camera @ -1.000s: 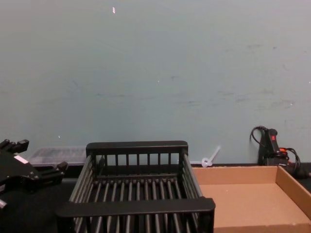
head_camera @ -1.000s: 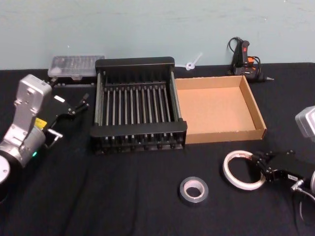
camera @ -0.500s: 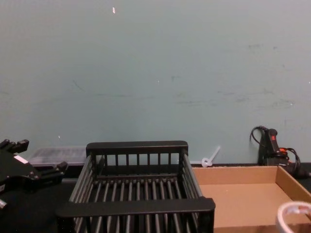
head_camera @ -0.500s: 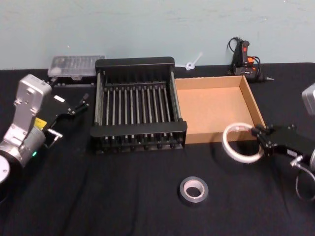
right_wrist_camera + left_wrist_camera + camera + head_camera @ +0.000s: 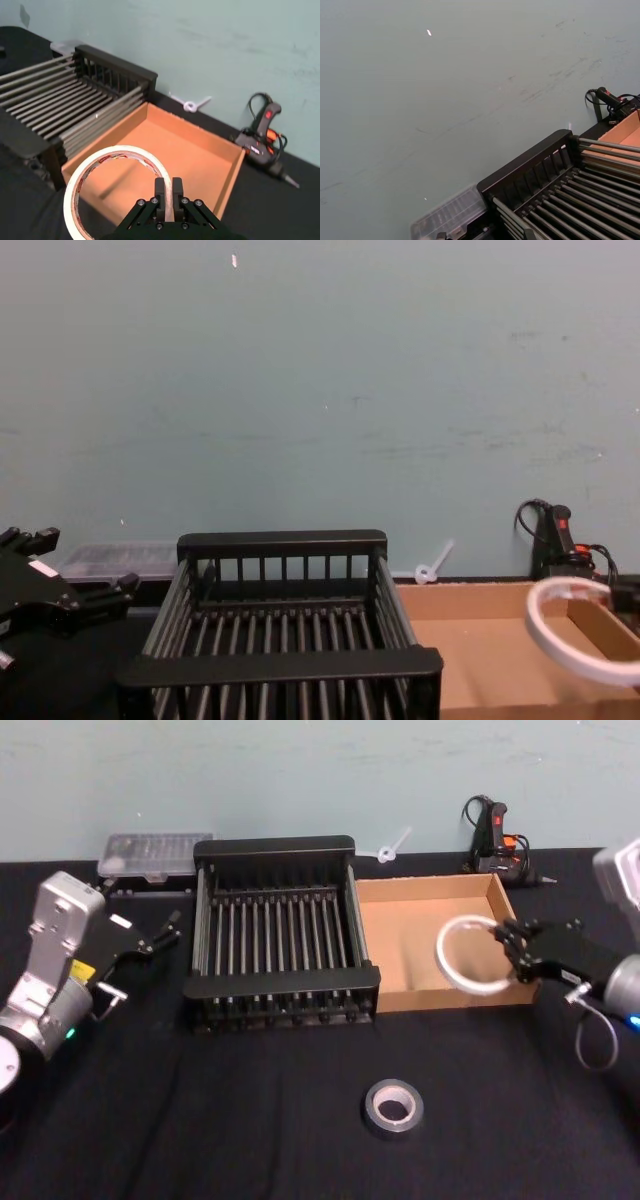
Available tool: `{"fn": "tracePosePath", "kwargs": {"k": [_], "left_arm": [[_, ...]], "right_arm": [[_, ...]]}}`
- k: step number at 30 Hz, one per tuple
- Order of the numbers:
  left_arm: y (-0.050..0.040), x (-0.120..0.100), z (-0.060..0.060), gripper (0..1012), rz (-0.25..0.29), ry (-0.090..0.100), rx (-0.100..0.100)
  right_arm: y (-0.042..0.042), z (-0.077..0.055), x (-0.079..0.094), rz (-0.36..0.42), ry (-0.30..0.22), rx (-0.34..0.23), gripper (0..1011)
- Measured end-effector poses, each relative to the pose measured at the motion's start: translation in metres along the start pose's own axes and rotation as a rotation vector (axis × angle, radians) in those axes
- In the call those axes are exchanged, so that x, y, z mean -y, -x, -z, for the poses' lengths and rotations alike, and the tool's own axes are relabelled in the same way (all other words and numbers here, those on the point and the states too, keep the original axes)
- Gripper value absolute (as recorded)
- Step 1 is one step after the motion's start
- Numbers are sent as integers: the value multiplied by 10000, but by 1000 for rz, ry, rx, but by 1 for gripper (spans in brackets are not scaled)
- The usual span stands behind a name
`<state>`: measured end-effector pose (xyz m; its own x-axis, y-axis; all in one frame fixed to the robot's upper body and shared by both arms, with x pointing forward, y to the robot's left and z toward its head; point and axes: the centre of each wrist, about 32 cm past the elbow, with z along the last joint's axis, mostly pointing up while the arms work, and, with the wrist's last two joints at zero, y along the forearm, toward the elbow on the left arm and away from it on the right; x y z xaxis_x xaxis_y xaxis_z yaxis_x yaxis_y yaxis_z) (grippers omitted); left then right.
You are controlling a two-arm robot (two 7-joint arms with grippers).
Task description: Pick up the white tape and place it into the black box , Pick up the silver tape and place it into the brown box.
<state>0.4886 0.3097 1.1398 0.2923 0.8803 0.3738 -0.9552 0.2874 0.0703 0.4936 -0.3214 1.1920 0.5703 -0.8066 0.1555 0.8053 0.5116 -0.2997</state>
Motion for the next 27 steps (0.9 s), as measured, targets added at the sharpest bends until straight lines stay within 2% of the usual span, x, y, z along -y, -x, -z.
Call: {"fn": "tracePosePath", "kwargs": {"k": [11,27], "left_arm": [[0,0,0,1001,0,0,0],[0,0,0,1001,0,0,0]], "right_arm": [[-35,-188,-282,-36,-44,22,92],[114,-440,-733,-129,-101,41,92]]}}
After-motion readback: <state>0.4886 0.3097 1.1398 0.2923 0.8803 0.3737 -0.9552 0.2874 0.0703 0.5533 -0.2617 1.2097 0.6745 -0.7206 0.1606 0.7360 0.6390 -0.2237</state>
